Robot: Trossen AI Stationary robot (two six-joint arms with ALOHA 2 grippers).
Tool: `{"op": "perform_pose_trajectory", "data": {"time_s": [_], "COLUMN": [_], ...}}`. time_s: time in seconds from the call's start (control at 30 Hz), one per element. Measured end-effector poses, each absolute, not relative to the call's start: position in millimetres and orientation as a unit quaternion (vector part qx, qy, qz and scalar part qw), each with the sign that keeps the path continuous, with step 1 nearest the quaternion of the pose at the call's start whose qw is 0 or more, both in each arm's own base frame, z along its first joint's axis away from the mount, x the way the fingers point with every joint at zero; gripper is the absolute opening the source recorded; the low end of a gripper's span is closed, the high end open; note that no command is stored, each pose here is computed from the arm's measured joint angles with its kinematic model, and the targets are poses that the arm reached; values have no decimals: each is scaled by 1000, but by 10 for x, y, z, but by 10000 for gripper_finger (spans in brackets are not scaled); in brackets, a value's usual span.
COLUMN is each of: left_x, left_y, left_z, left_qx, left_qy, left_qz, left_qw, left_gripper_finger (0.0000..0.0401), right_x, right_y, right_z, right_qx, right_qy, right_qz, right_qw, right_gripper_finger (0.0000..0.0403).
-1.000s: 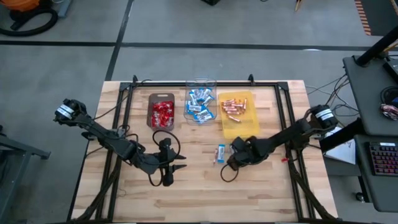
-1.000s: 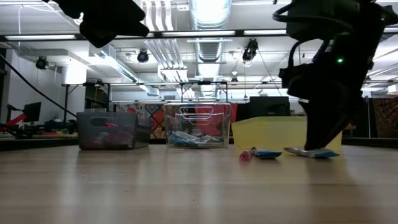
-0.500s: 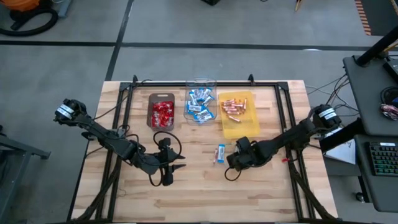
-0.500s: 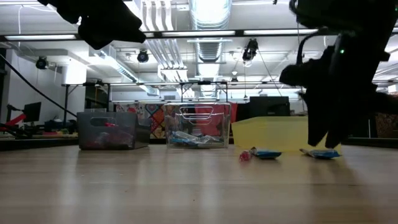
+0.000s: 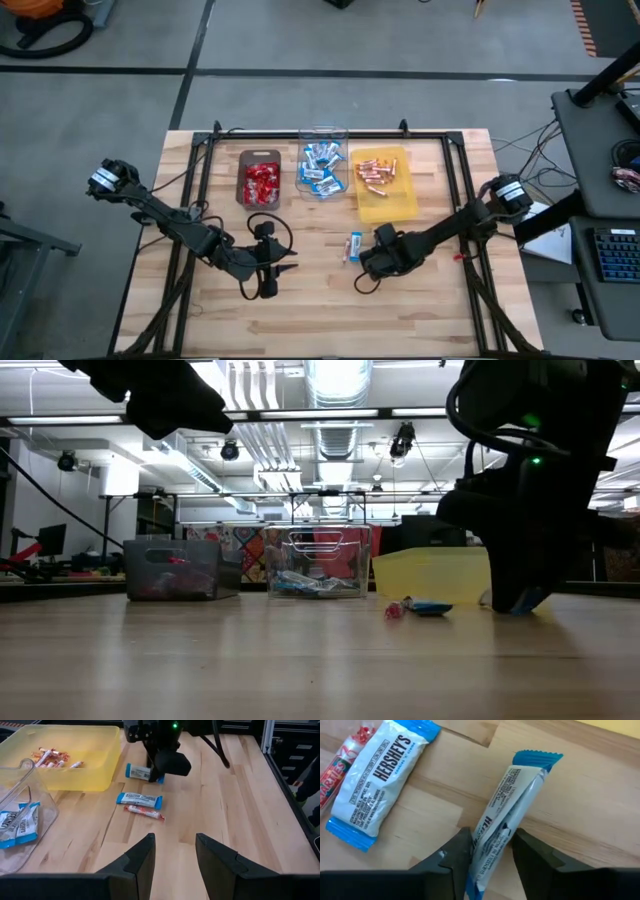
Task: Sort candy
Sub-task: Put the white chocolate into the transparent bin
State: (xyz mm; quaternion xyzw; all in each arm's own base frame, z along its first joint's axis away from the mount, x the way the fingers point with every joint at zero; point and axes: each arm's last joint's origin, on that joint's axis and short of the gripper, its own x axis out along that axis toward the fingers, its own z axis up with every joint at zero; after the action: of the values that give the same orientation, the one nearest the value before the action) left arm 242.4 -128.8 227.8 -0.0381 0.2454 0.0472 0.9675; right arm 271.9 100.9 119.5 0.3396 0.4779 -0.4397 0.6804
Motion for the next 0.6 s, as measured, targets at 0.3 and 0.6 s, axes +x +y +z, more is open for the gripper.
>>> {"op": "perform_pose_trajectory", "data": {"time_s": [0.3, 0.6], "left_x": [2402, 2369], "left_y": [-1283, -1345], "left_z": [2227, 2129], "left_qx": [-41, -70], "left_qy": [250, 166], "left_qz": [49, -31], "left_qw": [966, 983], "left_gripper_finger": [125, 125], "right_x": [2809, 2803], "right_y": [1072, 1380], "right_z": [1389, 1808], "right_qx": [294, 196], "right_qy": [497, 462], "right_qz": [-374, -199], "right_qw": [726, 841], "right_gripper_finger": [37, 26]}}
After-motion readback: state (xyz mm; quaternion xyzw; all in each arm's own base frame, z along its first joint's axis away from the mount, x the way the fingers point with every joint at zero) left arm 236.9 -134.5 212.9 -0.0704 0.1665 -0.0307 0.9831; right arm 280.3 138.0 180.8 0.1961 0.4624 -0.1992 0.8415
